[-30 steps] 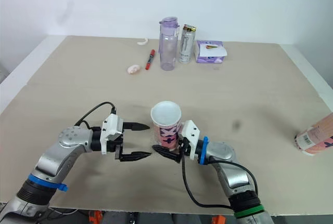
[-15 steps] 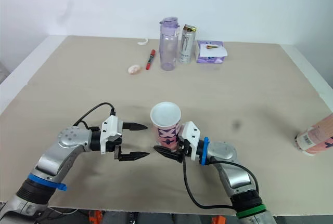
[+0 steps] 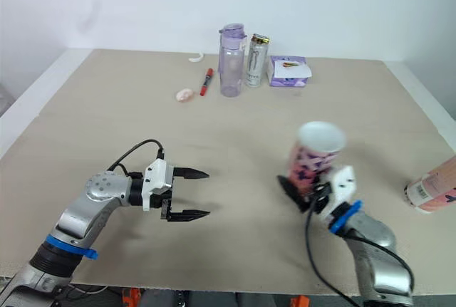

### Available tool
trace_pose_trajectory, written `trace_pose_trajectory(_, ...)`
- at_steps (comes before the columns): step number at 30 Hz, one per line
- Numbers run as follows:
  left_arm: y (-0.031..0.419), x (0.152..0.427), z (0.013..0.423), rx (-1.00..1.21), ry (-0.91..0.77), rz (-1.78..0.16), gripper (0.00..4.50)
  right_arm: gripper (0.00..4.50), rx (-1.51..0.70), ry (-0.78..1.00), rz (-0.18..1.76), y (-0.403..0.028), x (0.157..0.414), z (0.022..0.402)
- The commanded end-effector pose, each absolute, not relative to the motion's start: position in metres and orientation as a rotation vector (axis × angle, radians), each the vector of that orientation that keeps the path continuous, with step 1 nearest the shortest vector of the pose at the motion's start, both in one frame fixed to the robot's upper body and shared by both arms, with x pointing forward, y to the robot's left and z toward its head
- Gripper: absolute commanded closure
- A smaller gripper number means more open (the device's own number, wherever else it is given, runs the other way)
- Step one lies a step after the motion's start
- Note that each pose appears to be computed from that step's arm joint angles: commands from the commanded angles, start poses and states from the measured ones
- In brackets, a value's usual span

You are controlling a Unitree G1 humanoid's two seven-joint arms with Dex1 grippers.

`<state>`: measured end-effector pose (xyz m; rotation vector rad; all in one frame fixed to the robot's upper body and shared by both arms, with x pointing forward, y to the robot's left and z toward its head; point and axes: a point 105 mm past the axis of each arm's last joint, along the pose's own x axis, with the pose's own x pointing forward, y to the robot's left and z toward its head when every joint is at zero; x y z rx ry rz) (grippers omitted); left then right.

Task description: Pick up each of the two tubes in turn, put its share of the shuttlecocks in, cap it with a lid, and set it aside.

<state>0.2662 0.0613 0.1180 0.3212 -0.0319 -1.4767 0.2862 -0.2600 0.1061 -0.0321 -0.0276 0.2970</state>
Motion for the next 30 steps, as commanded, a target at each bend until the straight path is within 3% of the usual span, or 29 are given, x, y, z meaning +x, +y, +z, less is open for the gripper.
trace_pose_trajectory(1, 0.058, 0.266, 0.125, 0.35, -0.069, -1.487, 0.0, 0.58, -0.007, -0.081, 0.091, -0.3, 0.289, 0.118)
trace_pose_trajectory(11, 0.056, 0.264, 0.124, 0.342, -0.069, -1.49, 0.0, 0.58, 0.057, -0.045, -0.226, -0.36, 0.291, 0.099)
trace_pose_trajectory(30, 0.057, 0.263, 0.121, 0.36, -0.059, -1.479, 0.0, 0.58, 0.063, 0.007, -0.187, -0.347, 0.299, 0.081)
